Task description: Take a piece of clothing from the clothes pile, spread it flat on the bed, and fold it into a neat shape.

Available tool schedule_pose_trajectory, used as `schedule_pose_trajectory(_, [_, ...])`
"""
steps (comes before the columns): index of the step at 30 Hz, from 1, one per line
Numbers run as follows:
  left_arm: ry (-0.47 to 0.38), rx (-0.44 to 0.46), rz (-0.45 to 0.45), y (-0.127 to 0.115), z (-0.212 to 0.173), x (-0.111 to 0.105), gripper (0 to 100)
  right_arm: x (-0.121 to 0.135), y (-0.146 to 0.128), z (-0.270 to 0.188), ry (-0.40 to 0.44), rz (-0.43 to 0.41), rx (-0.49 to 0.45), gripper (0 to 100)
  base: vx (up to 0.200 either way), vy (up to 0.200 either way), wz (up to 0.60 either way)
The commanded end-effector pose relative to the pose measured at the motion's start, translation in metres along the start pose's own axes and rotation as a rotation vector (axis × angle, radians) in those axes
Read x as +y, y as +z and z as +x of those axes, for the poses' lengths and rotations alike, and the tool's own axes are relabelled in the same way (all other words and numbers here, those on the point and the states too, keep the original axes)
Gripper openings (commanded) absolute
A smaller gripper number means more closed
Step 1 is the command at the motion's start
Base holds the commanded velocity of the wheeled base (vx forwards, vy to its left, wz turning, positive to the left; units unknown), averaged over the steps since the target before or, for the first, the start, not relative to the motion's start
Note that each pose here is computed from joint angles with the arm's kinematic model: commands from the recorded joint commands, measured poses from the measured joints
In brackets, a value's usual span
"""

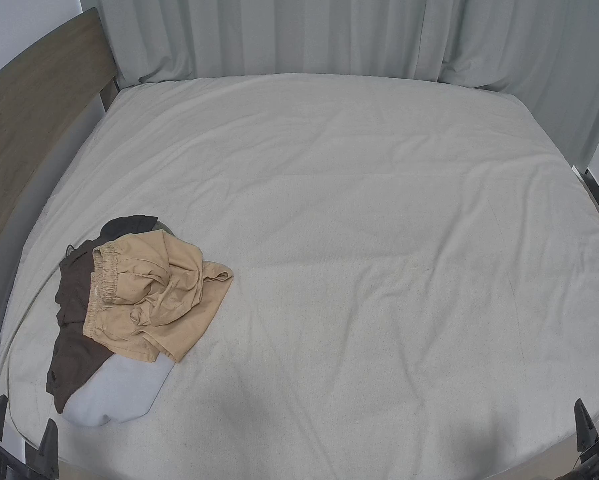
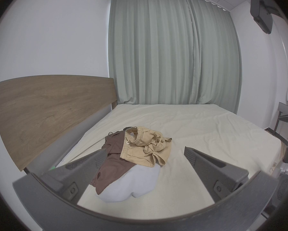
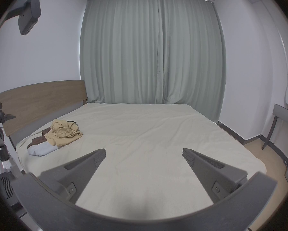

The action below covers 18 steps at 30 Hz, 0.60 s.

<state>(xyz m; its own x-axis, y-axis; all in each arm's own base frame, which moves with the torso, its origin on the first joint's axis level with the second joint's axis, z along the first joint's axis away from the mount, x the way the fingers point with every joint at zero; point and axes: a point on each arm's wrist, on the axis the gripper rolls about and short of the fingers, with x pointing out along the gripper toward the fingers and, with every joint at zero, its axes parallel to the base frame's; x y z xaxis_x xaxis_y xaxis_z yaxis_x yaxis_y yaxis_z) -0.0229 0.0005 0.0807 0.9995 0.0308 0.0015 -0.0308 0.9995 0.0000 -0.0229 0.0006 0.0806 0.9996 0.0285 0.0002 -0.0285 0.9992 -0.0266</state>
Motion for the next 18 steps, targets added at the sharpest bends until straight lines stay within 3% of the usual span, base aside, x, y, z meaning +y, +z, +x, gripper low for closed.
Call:
schedule_pose_trajectory(1, [0.001,0.001,-0.005,-0.0053,0.0001,0.0000,100,0.0002,-0.0051,0.0005,0.001,-0.004,0.008,100,0.000,0.000,0.00])
schedule_pose_trajectory(18, [0.000,-0.003,0.001,-0.0048,0.0001,0.0000,100,0.0001,-0.0050,0.0005,-0.002,0.002,0.006,100,0.000,0.000,0.00])
